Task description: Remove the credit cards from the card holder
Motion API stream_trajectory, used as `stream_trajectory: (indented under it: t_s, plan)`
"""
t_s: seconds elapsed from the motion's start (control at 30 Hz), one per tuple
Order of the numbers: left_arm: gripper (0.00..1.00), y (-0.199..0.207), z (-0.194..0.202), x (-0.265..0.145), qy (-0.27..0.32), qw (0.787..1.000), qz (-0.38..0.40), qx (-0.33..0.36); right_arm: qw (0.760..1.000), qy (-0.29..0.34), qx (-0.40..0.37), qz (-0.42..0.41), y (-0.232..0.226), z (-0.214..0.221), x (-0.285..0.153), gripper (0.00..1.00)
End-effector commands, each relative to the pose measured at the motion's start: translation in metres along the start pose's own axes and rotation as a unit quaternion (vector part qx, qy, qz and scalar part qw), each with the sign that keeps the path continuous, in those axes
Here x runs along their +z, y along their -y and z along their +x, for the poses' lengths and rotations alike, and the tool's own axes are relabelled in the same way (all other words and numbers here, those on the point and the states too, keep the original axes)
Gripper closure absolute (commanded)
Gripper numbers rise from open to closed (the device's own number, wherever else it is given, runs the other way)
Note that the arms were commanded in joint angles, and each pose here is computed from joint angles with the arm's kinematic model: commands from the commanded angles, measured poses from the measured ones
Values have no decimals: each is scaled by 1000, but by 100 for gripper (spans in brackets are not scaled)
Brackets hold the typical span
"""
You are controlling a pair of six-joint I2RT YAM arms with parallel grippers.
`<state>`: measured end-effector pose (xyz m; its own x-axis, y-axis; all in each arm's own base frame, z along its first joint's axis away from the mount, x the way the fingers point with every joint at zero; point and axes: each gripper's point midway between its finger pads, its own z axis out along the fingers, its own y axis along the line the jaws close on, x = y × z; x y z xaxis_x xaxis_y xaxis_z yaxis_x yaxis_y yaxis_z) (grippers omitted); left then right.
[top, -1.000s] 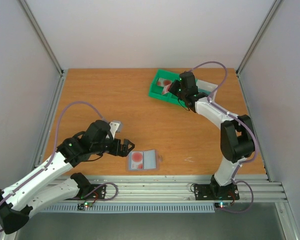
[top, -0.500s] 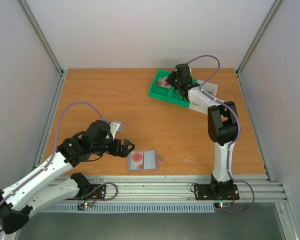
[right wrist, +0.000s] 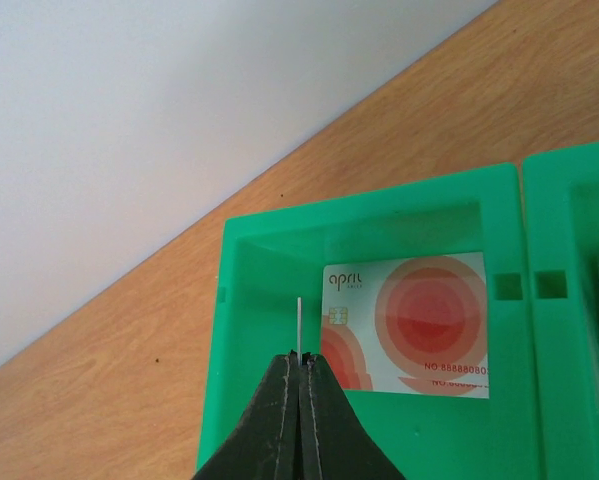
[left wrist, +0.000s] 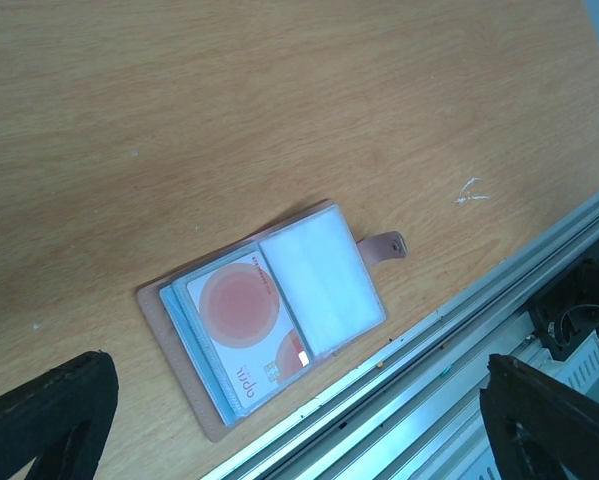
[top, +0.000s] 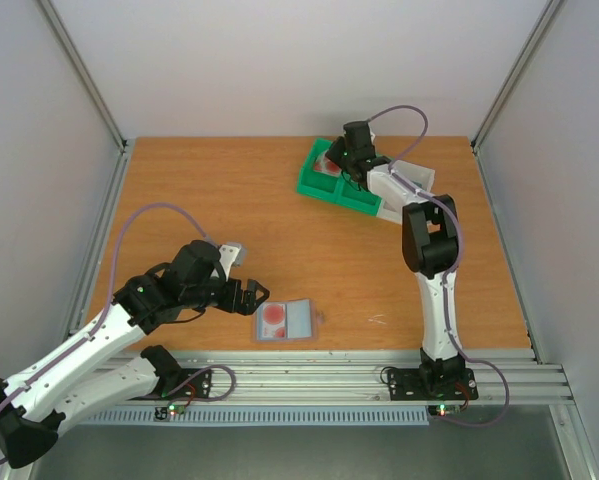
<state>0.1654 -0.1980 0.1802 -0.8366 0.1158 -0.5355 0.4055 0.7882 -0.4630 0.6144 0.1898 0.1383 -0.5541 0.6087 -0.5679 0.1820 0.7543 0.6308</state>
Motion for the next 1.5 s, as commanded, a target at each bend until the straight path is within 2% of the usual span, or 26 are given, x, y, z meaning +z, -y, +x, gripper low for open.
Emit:
stream_trajectory:
  t_s: [0.0,0.6,0.83,0.97,1.23,1.47]
  plan:
    - [1,10,-11,-7,14,1000,14,11,1000,1,8,7,1,-6,7,99]
    - [1,6,-15,-11,23,1000,1,11,998,-24,-6,57,21,-3,37,98]
    - [1,6,-12,-7,12,1000,1,6,997,-24,-12,65,24,-9,37,89]
    - [1,1,-8,-1,-3,1000,-12,-2,997,-24,-18,65,19,-14,33,83]
    - [1,-15,-2,9,-17,998,-51,-32,998,-26,-18,49,-6,-31,7,79]
    - [3,-25,6,22,-38,995,-72,-64,997,-70,-8,14,-32,-29,-25,77]
